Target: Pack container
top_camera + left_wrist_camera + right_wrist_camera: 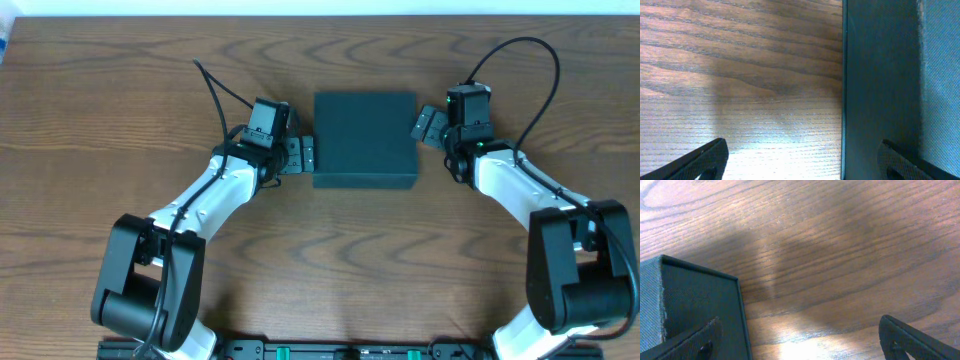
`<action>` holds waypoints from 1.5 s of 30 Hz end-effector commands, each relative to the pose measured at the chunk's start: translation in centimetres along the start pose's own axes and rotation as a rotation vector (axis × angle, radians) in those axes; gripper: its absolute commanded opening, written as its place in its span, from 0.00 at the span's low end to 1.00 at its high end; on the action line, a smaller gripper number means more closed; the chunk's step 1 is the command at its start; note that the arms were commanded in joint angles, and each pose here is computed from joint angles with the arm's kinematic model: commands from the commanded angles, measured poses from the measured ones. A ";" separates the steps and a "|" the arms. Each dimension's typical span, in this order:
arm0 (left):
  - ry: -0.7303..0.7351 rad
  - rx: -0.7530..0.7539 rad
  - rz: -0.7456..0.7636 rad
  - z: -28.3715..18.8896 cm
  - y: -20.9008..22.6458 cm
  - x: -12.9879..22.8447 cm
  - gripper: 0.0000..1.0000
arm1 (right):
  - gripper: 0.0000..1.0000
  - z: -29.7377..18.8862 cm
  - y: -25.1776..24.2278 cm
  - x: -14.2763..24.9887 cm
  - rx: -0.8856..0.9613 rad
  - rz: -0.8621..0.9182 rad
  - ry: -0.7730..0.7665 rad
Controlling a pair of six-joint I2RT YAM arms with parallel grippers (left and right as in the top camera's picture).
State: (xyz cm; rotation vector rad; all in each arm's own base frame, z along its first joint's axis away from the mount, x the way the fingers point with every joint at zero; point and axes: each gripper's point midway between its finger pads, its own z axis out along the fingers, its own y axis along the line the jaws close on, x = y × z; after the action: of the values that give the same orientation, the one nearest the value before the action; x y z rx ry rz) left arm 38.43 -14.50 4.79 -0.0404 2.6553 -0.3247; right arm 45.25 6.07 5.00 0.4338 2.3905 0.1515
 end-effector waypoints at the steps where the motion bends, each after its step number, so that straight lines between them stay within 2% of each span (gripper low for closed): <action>1: -0.013 0.012 0.006 -0.5 -0.6 -0.5 0.96 | 0.99 0.3 2.4 1.9 -0.074 -0.025 0.055; 10: -0.036 -0.010 -0.029 -1.3 1.0 -1.5 0.96 | 0.99 0.1 3.8 2.7 -0.098 -0.004 0.068; 18: -0.036 -0.005 -0.001 -1.3 1.3 -1.6 0.96 | 0.99 -0.1 4.7 3.1 -0.113 -0.020 0.071; 45: -0.107 0.018 0.049 -1.4 0.7 -3.4 0.96 | 0.99 -0.2 3.5 5.0 -0.064 0.025 0.153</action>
State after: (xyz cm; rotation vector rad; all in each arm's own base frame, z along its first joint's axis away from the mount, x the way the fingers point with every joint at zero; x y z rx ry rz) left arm 40.04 -12.52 5.66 -0.0231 2.5960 -0.2854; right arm 44.19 8.80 4.59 0.4939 2.4275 0.2214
